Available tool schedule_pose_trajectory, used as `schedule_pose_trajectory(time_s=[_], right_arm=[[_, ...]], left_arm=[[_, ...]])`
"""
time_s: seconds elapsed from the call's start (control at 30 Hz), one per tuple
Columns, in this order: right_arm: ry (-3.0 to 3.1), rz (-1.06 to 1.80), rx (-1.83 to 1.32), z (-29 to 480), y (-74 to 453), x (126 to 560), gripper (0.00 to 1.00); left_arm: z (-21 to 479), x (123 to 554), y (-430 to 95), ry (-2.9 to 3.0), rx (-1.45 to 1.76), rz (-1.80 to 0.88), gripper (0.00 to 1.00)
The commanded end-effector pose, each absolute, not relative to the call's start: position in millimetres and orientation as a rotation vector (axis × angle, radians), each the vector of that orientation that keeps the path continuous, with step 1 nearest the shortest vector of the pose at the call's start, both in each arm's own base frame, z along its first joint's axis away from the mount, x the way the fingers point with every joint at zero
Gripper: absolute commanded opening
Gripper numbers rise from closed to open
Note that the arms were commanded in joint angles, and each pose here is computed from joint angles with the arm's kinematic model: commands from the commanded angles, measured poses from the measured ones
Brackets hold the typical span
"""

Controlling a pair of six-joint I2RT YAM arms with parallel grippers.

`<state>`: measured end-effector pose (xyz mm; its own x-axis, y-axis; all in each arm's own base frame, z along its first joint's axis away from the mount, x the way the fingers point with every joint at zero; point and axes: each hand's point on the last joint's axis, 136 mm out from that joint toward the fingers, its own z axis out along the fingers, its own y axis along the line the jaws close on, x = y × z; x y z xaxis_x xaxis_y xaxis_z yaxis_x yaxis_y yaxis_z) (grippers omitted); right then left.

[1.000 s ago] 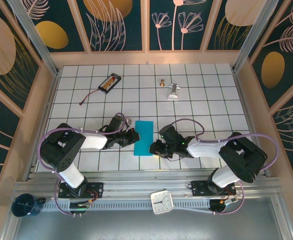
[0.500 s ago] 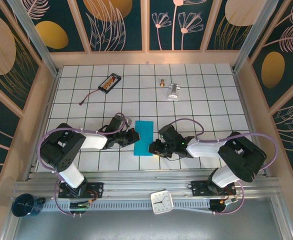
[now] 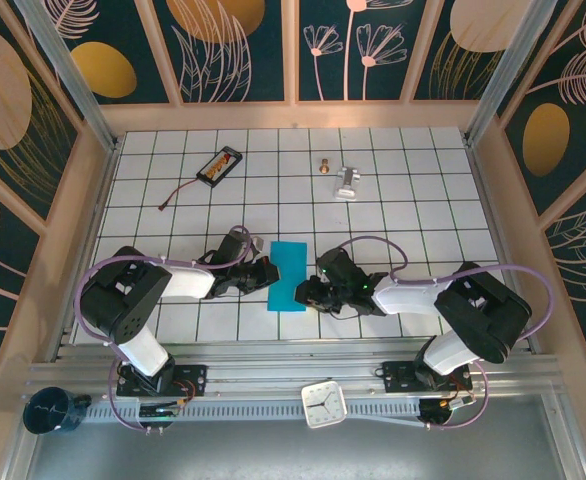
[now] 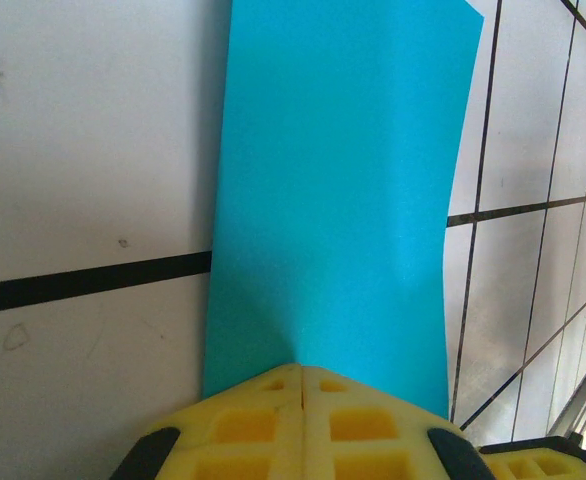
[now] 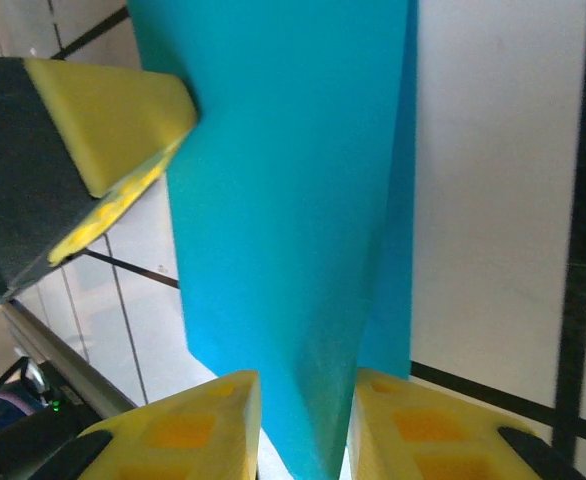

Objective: Fold a paper plane with a square sheet of paper (pick it up from the middle)
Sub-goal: Fold the triangle at the bottom-center of the table.

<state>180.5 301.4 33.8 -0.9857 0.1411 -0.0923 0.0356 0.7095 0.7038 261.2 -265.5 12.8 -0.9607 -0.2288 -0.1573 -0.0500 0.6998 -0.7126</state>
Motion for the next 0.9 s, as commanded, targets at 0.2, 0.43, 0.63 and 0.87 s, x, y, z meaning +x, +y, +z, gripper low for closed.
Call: schedule_pose_trajectory(time_s=[0.2, 0.43, 0.63, 0.87], right_arm=[[2.710, 1.245, 0.277, 40, 308, 201, 0.27], [2.662, 1.267, 0.348, 42, 308, 220, 0.26], [2.633, 1.293, 0.384, 41, 308, 237, 0.23], [2.608, 1.287, 0.399, 42, 305, 260, 0.15]], left_arm=[[-13, 247, -251, 2.768, -0.240, -1.006, 0.00], [-13, 247, -251, 2.768, -0.237, -1.005, 0.00], [-13, 247, -252, 2.770, -0.229, -1.008, 0.00], [-11, 249, -254, 2.765, -0.221, -1.014, 0.00]])
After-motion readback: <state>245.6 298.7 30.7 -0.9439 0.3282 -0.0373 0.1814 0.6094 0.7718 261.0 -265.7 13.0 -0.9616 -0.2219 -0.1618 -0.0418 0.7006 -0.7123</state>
